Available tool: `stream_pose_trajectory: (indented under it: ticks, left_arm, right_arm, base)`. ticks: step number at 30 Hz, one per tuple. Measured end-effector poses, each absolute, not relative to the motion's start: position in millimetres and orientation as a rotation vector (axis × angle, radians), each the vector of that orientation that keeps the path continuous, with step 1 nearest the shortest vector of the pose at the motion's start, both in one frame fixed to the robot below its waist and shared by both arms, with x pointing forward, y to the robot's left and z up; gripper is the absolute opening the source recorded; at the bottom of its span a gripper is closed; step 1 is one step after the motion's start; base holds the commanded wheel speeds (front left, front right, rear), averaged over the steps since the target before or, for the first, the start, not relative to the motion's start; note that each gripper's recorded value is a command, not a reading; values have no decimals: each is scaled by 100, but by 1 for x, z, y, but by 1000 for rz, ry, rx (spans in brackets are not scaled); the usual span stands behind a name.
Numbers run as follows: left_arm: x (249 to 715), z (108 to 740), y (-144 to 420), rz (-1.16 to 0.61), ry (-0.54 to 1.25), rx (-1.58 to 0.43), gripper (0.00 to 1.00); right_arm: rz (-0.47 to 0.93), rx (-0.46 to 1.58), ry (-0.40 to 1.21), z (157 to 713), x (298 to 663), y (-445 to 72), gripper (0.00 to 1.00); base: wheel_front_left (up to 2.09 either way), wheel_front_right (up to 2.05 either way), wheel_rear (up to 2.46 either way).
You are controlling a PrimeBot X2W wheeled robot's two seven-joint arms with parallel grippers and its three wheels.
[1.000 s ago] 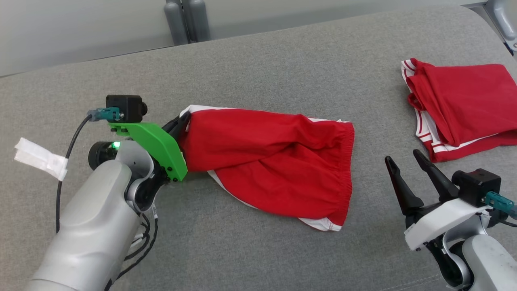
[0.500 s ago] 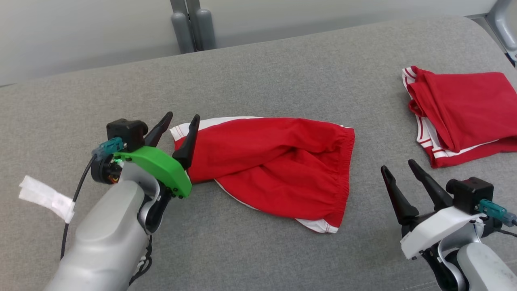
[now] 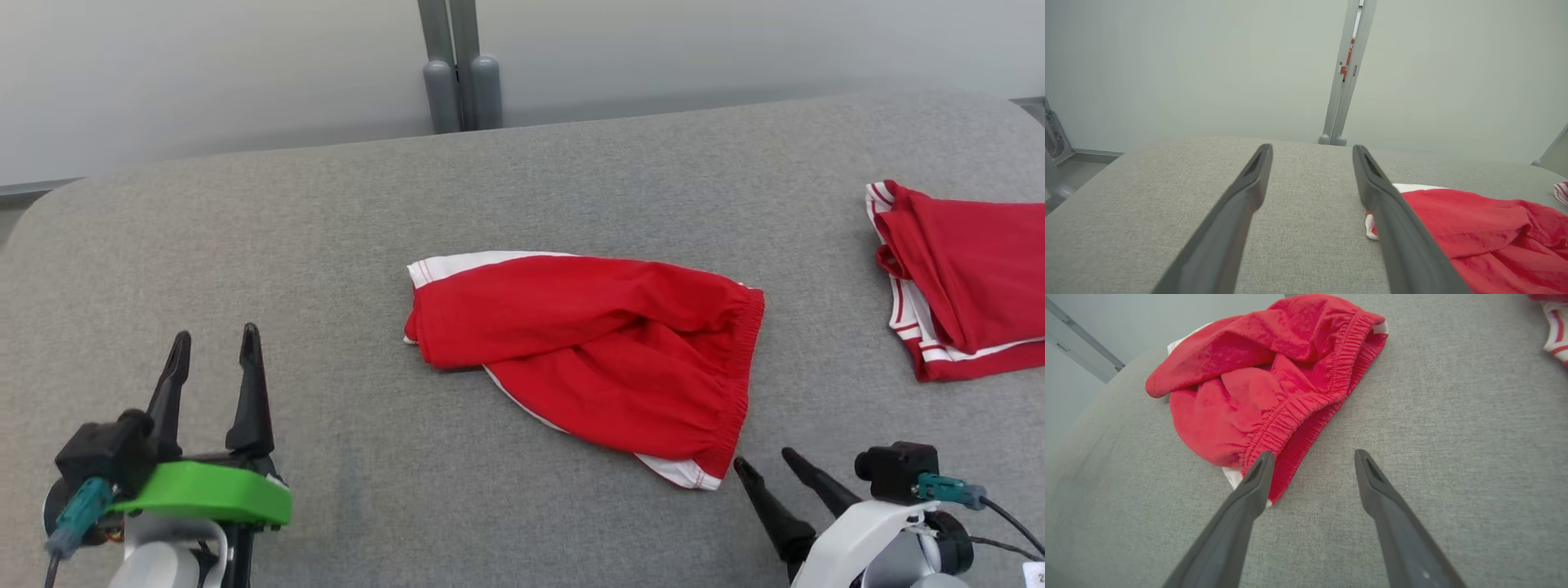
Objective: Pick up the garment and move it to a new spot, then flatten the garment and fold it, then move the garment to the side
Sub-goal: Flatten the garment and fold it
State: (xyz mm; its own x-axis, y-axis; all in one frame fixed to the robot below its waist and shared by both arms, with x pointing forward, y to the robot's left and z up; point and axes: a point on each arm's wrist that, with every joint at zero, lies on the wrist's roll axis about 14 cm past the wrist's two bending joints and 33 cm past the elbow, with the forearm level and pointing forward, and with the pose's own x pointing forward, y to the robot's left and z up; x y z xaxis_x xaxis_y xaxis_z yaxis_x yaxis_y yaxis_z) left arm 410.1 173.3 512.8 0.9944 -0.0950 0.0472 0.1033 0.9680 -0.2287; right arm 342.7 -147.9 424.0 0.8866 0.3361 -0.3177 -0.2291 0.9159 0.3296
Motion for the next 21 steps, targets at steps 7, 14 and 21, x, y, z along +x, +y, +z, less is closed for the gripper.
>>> stream_pose_trajectory:
  ticks: [7, 14, 21]
  left_arm:
    - [382, 506, 187, -32, -35, -265, 100]
    - [371, 496, 192, -5, -16, -285, 100]
    - [367, 490, 190, -14, 0, -293, 100]
  right_arm:
    - [399, 329, 496, 406, 334, -114, 100]
    - [477, 303, 504, 404, 340, -92, 46]
    - [498, 257, 489, 410, 342, -99, 0]
  base:
    - [0, 0, 0]
    - [0, 0, 0]
    - [0, 0, 0]
